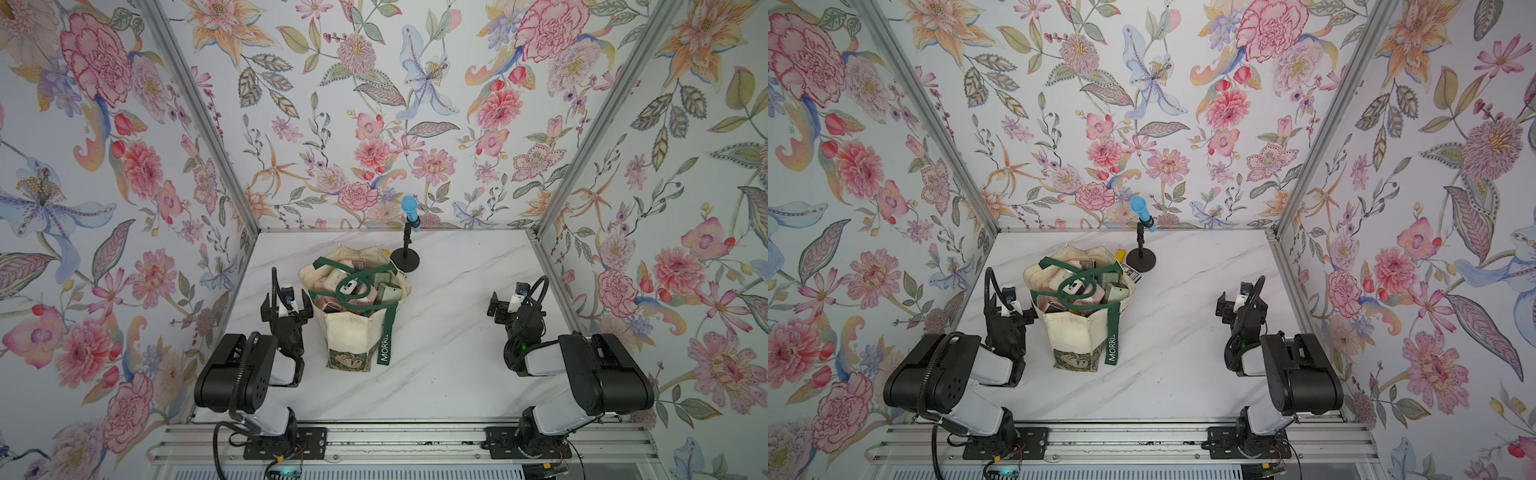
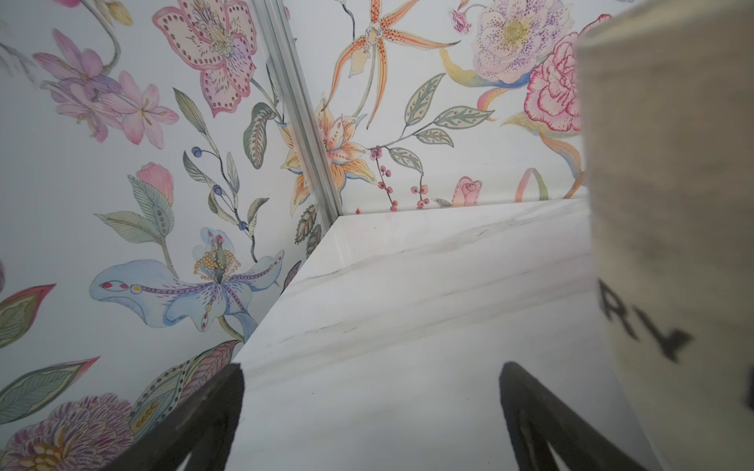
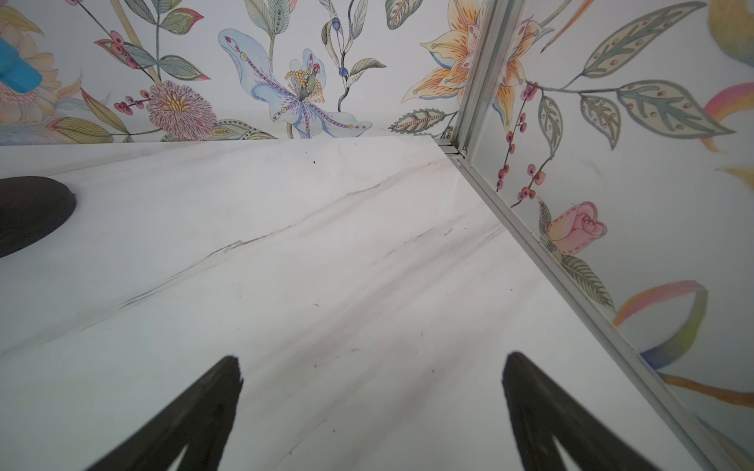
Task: Take out the pencil sharpeners from the tote bags
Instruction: Adjust the canvas bag at the center of the board.
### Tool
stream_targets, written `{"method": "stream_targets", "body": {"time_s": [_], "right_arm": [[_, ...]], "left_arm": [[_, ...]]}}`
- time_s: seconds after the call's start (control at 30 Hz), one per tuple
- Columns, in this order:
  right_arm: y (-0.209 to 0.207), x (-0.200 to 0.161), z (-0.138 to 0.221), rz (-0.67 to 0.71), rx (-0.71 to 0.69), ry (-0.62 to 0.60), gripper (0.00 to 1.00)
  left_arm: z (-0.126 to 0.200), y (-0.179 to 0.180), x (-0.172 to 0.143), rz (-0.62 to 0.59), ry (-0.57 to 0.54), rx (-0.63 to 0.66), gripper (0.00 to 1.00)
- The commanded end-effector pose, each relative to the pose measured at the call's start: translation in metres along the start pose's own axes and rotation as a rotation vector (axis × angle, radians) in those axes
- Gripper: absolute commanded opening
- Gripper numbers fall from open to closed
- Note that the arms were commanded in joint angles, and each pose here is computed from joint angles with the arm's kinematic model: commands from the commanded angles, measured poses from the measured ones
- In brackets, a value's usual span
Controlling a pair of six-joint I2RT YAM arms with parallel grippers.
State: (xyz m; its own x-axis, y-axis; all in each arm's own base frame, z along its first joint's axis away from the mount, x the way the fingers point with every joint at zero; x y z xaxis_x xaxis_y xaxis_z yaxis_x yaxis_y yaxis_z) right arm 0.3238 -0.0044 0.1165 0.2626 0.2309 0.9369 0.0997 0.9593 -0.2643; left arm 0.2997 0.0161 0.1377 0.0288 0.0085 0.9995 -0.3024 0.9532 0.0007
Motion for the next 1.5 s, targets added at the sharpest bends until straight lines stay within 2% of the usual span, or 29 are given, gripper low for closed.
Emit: {"method": "stream_targets", "body": {"time_s": [0.0,0.1,0.17,0.27,0.33,0.37,0.43,0.53,0.57,0.63,0.7,0.77,0.83,0.93,1.03,1.1,1.17,1.23,1.33,1.47], "right_arm": [[-0.002,0.005,0.0,-0.007,0.01,-0.016,1.0],[-0.004,0.011,0.005,0.009,-0.066,-0.024,1.0],[-0.002,0.017,0.009,0.029,-0.055,-0.038,1.0],[-0.003,0.042,0.021,0.073,-0.11,-0.041,1.0],[-0.007,0.069,0.043,0.051,-0.133,-0.157,1.0],[-0.011,0.082,0.056,0.025,-0.135,-0.223,1.0],[-0.021,0.105,0.079,-0.112,-0.094,-0.322,1.0],[-0.047,0.117,0.098,-0.468,-0.075,-0.337,1.0],[-0.052,0.119,0.101,-0.513,-0.045,-0.346,1.0],[-0.048,0.124,0.105,-0.493,0.047,-0.37,1.0],[-0.045,0.122,0.103,-0.489,0.067,-0.344,1.0],[-0.043,0.117,0.099,-0.483,0.072,-0.314,1.0],[-0.04,0.114,0.096,-0.476,0.078,-0.292,1.0],[-0.036,0.115,0.092,-0.467,0.104,-0.257,1.0],[-0.032,0.123,0.091,-0.461,0.154,-0.261,1.0],[-0.029,0.131,0.091,-0.459,0.193,-0.258,1.0],[-0.025,0.138,0.091,-0.462,0.231,-0.244,1.0],[-0.022,0.146,0.09,-0.487,0.268,-0.238,1.0],[-0.013,0.162,0.087,-0.533,0.347,-0.228,1.0],[0.01,0.192,0.08,-0.516,0.445,-0.163,1.0]], "left_arm": [[0.016,0.009,0.009,-0.001,-0.083,0.099,1.0],[0.031,0.011,0.015,0.01,-0.134,0.087,1.0],[0.037,0.013,0.017,0.012,-0.158,0.085,1.0],[0.039,0.012,0.017,0.008,-0.161,0.079,1.0],[0.039,0.011,0.017,0.006,-0.162,0.077,1.0],[0.038,0.011,0.017,0.006,-0.163,0.077,1.0],[0.038,0.011,0.018,0.006,-0.164,0.077,1.0],[0.037,0.011,0.018,0.005,-0.161,0.078,1.0],[0.036,0.01,0.018,0.005,-0.158,0.076,1.0],[0.043,0.014,0.025,-0.001,-0.184,0.12,1.0],[0.048,0.004,0.045,-0.041,-0.207,0.199,1.0],[0.042,-0.013,0.066,-0.049,-0.208,0.12,1.0],[0.036,-0.014,0.091,0.032,-0.208,0.141,1.0],[0.028,-0.015,0.118,0.178,-0.149,0.081,1.0],[0.027,-0.005,0.132,0.372,-0.129,0.011,1.0],[0.03,0.011,0.131,0.559,-0.126,0.024,1.0],[0.029,0.02,0.137,0.728,-0.106,-0.066,1.0],[0.024,0.013,0.155,0.757,-0.066,-0.208,1.0],[0.009,-0.01,0.181,0.761,0.052,-0.336,1.0],[-0.007,-0.02,0.203,0.733,0.205,-0.331,1.0]]}}
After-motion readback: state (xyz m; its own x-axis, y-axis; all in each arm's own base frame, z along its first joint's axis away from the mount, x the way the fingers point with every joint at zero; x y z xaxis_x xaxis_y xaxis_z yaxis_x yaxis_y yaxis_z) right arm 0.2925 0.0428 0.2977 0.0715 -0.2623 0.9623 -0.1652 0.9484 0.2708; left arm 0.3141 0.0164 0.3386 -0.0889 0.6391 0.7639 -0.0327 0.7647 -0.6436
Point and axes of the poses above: each gripper's point midway between its finger pads, its own z axis back along the fingers, its own y axis along the line the jaws close on, x = y × z, the point moved 6 cm from there along z, back along the fingers, and after that the axes turned 12 degrees about z, right-handed, at the moved point
